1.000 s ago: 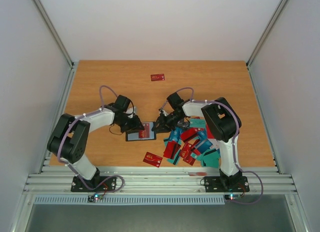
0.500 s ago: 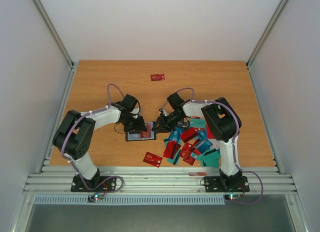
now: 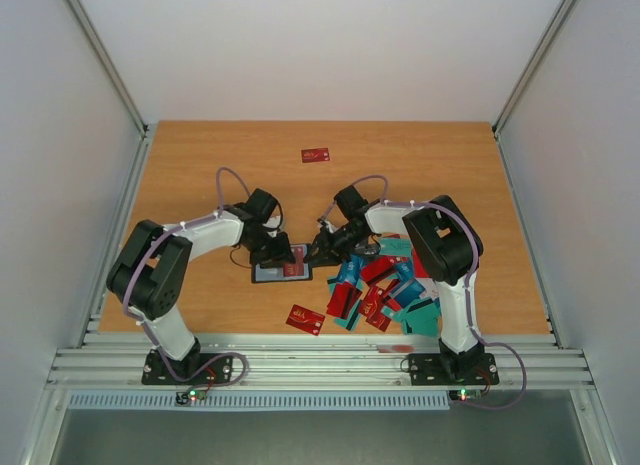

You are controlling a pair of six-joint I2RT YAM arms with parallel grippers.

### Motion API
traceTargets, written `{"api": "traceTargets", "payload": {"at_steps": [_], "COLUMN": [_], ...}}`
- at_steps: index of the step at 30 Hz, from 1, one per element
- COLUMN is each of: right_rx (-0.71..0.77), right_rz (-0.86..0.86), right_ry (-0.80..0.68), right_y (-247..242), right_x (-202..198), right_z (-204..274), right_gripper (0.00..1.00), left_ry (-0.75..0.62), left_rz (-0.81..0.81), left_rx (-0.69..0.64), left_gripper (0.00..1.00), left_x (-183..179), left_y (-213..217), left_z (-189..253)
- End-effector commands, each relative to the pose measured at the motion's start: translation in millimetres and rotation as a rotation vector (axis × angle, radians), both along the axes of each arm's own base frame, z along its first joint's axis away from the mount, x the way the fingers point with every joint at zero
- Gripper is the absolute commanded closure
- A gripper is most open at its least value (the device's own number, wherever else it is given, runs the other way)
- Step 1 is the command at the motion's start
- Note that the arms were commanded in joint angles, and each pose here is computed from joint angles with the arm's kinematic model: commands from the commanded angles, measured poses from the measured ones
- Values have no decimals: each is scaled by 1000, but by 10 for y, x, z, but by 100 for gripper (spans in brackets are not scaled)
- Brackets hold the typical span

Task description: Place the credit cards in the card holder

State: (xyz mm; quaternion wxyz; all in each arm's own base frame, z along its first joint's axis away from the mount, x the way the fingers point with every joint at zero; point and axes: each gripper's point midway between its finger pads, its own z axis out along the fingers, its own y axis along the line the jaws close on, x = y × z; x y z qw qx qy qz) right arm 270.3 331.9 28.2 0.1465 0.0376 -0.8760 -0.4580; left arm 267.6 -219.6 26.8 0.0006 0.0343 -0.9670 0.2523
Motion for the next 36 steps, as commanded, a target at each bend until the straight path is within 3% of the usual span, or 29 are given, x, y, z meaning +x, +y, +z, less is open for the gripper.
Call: {"api": "traceTargets", "payload": {"at_steps": [1,15,22,31,36], "right_rx": [-84,-37,-23,7,14], "right_rz": [9,25,18,-15,-22], "right_ry": [34,-5,-33,12,36], "right_y": [-124,-113,-89,-30,-8], "right_x": [-105,-62,-8,0,-1], "right_z": [-143,201,405,345,273], "right_gripper": [73,64,60,60,60], "left_ry": [8,-49,-75,-57,-42], "left_rz": [-31,-115,-138,-169,-188], "left_rx": [-43,58,54,29,11], "left_gripper": [64,53,78,91,94], "left_x": [3,-87,-6,26,22], "left_y": [-139,71,34,-49,-94], "left_z": [56,270,292,170,95]}}
